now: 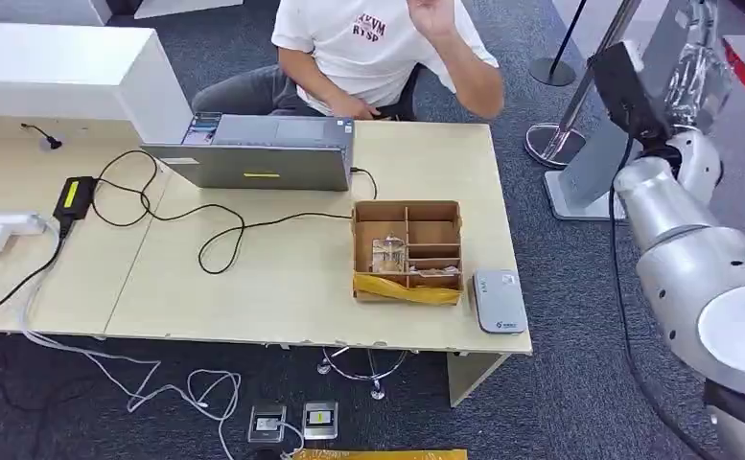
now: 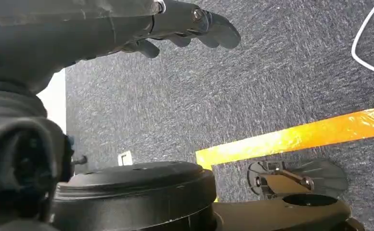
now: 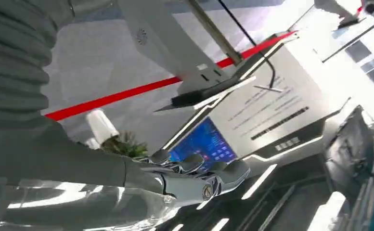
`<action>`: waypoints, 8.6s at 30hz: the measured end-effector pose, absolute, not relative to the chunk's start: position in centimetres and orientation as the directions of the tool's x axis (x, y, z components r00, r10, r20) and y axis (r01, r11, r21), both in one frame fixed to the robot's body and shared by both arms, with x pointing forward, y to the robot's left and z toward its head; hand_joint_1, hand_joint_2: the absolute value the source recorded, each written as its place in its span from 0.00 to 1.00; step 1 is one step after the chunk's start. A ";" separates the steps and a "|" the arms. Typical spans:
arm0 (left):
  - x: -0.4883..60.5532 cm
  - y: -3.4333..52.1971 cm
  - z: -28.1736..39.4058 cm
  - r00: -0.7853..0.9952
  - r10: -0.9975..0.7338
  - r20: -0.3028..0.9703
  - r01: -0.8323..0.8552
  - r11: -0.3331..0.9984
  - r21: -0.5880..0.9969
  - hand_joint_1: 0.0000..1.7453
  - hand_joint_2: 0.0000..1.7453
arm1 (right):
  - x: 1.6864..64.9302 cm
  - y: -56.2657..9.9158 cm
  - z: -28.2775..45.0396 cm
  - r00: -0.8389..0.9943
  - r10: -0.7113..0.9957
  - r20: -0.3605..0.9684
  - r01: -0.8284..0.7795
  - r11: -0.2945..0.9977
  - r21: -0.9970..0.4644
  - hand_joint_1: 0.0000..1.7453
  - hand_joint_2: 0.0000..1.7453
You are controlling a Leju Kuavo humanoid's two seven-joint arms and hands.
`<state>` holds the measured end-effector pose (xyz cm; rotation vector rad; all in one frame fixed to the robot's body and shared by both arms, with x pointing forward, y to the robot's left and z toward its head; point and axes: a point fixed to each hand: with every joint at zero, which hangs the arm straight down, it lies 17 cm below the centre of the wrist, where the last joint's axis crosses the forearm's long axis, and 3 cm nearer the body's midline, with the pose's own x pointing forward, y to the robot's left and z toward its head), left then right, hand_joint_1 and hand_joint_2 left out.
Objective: Pass the card to the sensor for recognition and then transmit it.
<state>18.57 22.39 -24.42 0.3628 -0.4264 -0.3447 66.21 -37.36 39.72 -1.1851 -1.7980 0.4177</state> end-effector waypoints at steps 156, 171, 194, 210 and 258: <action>18.7 22.8 -24.5 0.845 -0.431 0.315 0.286 0.864 0.413 0.00 0.00 | 56.1 -25.0 15.5 -0.123 0.938 0.323 0.043 0.331 -0.943 1.00 1.00; 18.8 22.7 -24.5 0.841 -0.440 0.314 0.295 0.861 0.414 0.00 0.00 | 55.0 -27.9 10.4 -0.018 0.950 0.311 -0.022 0.311 -0.950 1.00 1.00; 18.9 22.7 -24.5 0.845 -0.435 0.310 0.294 0.864 0.410 0.00 0.00 | 53.8 -28.8 7.0 0.038 0.951 0.307 -0.096 0.309 -0.946 1.00 1.00; 18.8 22.7 -24.5 0.852 -0.423 0.310 0.284 0.869 0.405 0.00 0.00 | 53.4 -28.4 5.6 0.060 0.939 0.337 -0.115 0.342 -0.933 1.00 1.00; 20.5 22.0 -24.0 0.799 -0.506 0.325 0.354 0.832 0.426 0.00 0.00 | 61.9 -16.5 31.6 -0.267 0.937 0.225 0.217 0.285 -0.934 1.00 1.00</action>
